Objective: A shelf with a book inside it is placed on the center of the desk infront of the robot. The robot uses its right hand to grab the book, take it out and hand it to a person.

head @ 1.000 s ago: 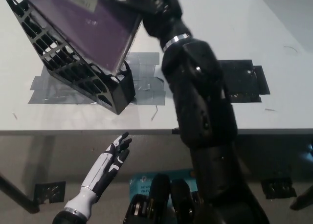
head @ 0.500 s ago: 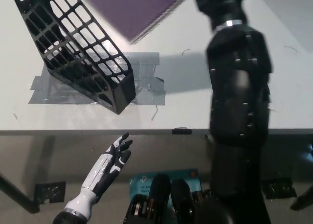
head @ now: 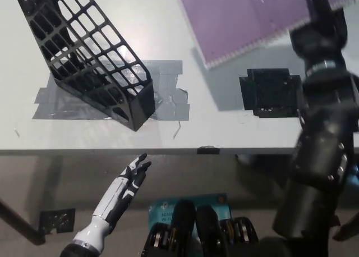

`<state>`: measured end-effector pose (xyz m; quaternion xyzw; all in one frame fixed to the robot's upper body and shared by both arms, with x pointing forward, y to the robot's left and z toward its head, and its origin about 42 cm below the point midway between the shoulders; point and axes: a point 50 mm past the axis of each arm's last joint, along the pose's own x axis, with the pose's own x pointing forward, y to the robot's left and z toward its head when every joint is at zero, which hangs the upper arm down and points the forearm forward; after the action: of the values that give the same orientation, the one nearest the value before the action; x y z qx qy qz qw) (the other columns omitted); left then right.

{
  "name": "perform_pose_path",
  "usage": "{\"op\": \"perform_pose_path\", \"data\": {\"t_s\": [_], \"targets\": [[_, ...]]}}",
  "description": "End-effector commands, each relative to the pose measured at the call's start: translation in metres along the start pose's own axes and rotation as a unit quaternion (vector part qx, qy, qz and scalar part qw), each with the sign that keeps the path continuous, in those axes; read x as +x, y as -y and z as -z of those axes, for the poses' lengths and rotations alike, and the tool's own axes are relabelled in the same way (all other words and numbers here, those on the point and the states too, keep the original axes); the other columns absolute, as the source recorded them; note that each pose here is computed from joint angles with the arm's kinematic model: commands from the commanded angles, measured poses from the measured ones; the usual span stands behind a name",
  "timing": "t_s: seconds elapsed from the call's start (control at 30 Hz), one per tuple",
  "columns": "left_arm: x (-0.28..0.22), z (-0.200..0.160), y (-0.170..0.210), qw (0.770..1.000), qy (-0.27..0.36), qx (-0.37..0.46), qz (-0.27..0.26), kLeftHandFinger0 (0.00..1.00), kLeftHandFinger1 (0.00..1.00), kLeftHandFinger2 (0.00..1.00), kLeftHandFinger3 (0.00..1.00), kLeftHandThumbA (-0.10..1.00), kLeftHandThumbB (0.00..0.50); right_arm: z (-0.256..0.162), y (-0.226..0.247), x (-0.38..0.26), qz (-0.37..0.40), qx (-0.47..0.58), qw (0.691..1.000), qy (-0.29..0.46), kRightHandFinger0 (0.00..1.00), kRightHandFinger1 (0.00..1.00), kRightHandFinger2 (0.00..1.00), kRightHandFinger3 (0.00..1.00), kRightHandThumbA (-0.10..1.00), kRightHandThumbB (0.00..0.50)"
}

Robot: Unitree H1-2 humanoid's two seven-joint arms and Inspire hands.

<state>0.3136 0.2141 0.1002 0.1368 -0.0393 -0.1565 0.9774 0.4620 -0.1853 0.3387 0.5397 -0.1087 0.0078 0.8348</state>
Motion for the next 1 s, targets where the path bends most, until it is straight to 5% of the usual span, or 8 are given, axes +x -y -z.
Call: {"op": "perform_pose_path", "data": {"t_s": [0.0, 0.43, 0.7, 0.83, 0.97], "targets": [[-0.003, -0.009, -0.014, 0.999, 0.031, 0.017, -0.014, 1.0, 0.98, 0.94, 1.0, 0.95, 0.229, 0.003, -0.004, 0.001, -0.021, 0.093, 0.995, -0.026, 0.0, 0.0, 0.0, 0.02, 1.0, 0.0], [-0.008, -0.008, -0.013, 0.999, 0.031, 0.0, -0.018, 0.97, 0.96, 0.95, 1.0, 0.92, 0.233, 0.056, 0.097, 0.004, 0.11, 0.11, 0.984, -0.086, 0.0, 0.0, 0.0, 0.0, 1.0, 0.0], [-0.01, -0.008, -0.015, 0.999, 0.027, -0.002, -0.022, 0.93, 0.93, 0.95, 1.0, 0.91, 0.232, 0.066, 0.097, 0.016, 0.125, 0.136, 0.978, -0.095, 0.0, 0.0, 0.0, 0.02, 1.0, 0.008], [-0.009, -0.007, -0.015, 0.999, 0.031, -0.006, -0.022, 0.92, 0.92, 0.94, 1.0, 0.9, 0.242, 0.071, 0.097, 0.017, 0.129, 0.149, 0.975, -0.102, 0.0, 0.0, 0.0, 0.15, 1.0, 0.0], [-0.008, -0.008, -0.016, 0.999, 0.033, -0.007, -0.022, 0.91, 0.9, 0.93, 1.0, 0.9, 0.242, 0.074, 0.099, 0.018, 0.137, 0.154, 0.973, -0.103, 0.0, 0.0, 0.0, 0.12, 1.0, 0.008]]}}
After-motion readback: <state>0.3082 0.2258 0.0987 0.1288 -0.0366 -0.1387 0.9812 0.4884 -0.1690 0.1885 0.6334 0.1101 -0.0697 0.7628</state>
